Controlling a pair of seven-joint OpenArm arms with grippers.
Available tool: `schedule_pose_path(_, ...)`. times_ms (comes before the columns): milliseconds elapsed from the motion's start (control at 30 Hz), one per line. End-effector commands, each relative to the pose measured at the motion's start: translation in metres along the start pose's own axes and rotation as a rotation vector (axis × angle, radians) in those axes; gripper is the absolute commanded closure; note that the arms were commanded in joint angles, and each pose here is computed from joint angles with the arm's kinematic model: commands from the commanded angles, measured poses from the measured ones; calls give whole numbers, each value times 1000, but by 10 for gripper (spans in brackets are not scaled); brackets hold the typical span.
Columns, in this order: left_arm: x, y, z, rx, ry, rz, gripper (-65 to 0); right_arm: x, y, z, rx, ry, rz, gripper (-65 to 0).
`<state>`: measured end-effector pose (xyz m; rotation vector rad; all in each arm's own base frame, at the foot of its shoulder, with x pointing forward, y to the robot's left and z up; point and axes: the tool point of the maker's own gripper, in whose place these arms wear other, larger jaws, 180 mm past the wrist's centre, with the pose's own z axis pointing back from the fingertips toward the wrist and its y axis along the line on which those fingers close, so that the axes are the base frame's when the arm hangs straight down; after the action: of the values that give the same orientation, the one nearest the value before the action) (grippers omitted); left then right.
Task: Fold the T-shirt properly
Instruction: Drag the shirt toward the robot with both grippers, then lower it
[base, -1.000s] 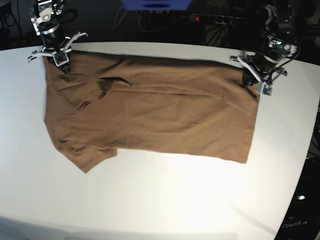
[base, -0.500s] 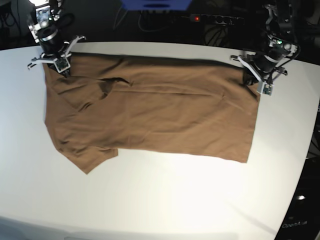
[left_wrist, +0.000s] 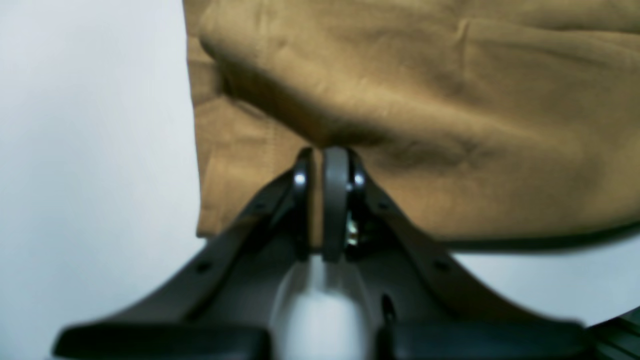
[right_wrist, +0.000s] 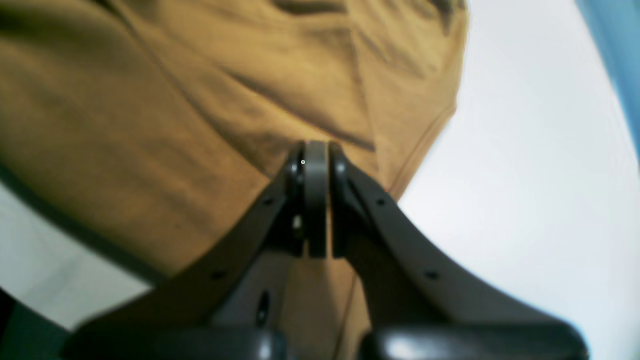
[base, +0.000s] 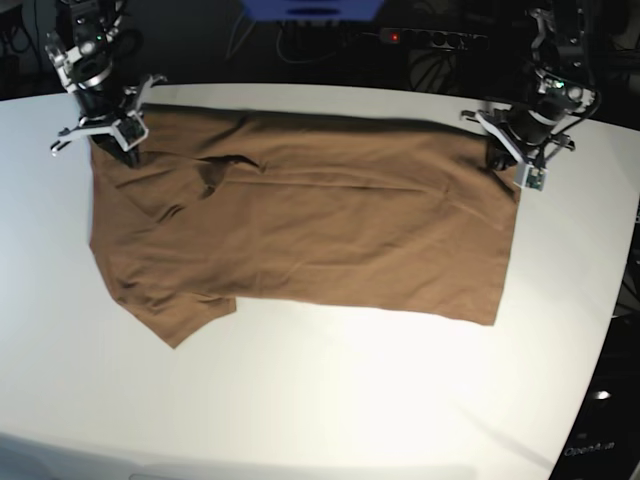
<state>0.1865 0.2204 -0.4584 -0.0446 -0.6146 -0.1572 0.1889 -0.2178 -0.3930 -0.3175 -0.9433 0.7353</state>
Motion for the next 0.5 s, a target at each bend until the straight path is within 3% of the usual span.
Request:
schedule_pose_path(0, -114, 1, 23, 30, 498, -60, -36, 12, -12, 1, -31, -44, 14, -7)
schedule_pose_path(267, -85, 7, 44, 88, 395, -52, -36, 20, -16, -4, -42, -64, 16, -7)
schedule_pose_path(467, -84, 9, 38, 92, 397, -44, -36, 21, -16, -4, -41, -66, 16, -7)
